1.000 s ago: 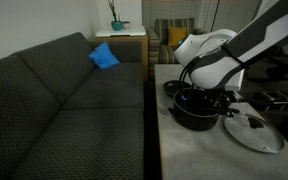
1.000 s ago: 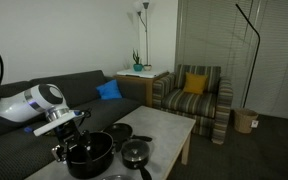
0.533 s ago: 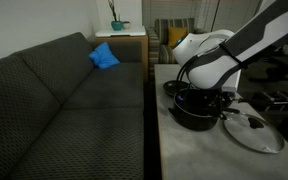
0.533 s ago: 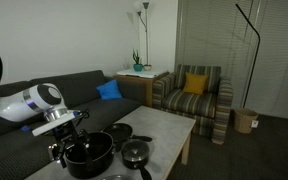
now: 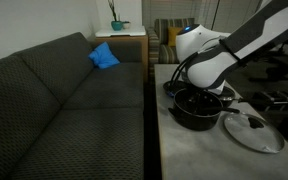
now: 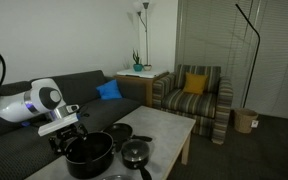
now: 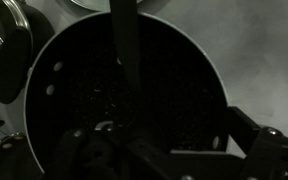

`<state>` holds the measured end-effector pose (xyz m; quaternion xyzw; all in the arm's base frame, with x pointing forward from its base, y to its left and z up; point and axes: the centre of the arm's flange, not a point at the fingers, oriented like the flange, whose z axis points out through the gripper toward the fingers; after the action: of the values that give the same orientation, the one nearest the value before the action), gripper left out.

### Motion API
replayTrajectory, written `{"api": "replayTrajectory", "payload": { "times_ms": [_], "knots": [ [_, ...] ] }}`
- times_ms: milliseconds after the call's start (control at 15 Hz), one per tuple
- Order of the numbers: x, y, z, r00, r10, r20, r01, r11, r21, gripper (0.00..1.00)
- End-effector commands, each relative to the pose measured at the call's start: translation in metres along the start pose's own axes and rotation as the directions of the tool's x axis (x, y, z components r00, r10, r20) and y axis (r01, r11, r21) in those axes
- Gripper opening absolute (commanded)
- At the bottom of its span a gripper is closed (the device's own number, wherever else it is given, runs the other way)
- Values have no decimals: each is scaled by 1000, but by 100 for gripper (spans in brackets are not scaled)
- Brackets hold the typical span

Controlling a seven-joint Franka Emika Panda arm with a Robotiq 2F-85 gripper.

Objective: Use the big spoon to stir the big pot

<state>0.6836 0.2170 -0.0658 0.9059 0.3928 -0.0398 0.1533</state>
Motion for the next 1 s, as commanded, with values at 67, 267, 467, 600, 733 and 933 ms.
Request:
{"api": "replayTrajectory", "payload": {
  "times_ms": [67,267,467,600,733,933],
  "knots": [
    [-1,1,0,1000,-14,19,14,1000,-25,100],
    [-1,4,1,999,27,29,-25,998,-65,100],
    [-3,6,1,996,80,44,-77,994,-75,100],
    [-3,6,1,994,104,43,-101,993,-65,100],
    [-2,5,0,995,97,18,-96,994,-59,100],
    [-1,3,0,997,72,21,-71,996,-53,100]
  ]
}}
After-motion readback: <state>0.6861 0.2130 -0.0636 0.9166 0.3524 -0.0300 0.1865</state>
